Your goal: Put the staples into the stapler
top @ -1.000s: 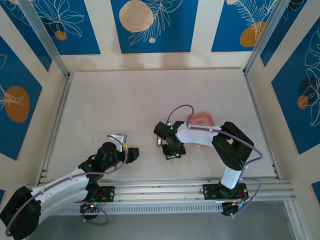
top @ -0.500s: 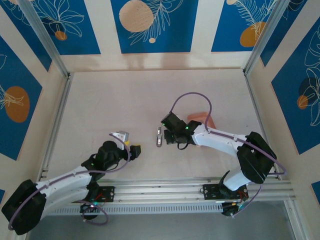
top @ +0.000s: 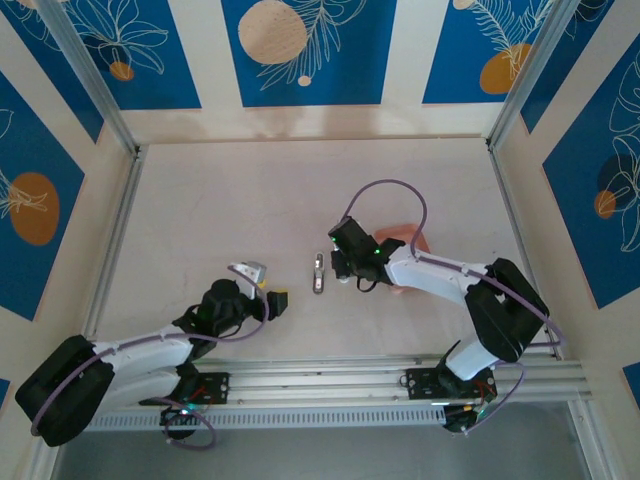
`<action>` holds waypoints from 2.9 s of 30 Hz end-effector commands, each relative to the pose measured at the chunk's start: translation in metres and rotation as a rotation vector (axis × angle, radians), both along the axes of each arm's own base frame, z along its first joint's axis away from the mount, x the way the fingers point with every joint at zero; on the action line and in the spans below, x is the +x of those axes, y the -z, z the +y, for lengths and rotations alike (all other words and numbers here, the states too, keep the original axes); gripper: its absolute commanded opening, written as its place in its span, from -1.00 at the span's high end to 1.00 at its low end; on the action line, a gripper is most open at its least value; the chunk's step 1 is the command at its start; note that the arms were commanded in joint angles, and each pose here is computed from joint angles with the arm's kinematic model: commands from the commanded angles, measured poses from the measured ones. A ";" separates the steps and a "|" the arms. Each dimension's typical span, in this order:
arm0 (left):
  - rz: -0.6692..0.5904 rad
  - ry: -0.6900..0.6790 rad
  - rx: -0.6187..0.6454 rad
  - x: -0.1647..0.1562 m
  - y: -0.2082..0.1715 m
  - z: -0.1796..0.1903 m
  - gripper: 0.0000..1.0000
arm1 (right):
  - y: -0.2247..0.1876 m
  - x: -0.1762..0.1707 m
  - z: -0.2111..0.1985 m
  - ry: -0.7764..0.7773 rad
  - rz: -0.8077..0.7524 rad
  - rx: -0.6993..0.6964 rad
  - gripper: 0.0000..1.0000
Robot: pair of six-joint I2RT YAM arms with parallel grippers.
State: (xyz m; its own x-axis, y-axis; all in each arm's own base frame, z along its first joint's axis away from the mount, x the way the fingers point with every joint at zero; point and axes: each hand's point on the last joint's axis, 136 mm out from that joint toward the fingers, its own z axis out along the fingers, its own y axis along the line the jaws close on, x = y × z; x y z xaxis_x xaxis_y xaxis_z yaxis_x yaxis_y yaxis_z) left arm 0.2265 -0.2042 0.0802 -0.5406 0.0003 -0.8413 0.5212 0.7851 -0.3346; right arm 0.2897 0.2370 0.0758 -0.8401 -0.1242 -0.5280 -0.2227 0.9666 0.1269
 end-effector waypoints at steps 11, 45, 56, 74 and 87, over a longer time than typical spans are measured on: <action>-0.041 0.004 -0.004 0.005 -0.009 -0.001 -0.54 | 0.023 0.005 0.003 -0.026 0.029 0.002 0.63; -0.035 0.017 -0.008 0.007 -0.009 -0.007 -0.54 | 0.021 -0.005 -0.002 -0.061 -0.008 -0.030 0.64; -0.039 0.025 -0.014 0.008 -0.012 -0.009 -0.54 | 0.020 0.002 -0.001 -0.090 -0.030 -0.037 0.64; -0.044 0.030 -0.013 0.008 -0.014 -0.010 -0.54 | 0.019 0.005 -0.005 -0.082 -0.078 -0.041 0.65; -0.055 0.044 -0.026 0.008 -0.019 -0.012 -0.53 | 0.010 0.000 -0.010 -0.114 -0.166 -0.014 0.65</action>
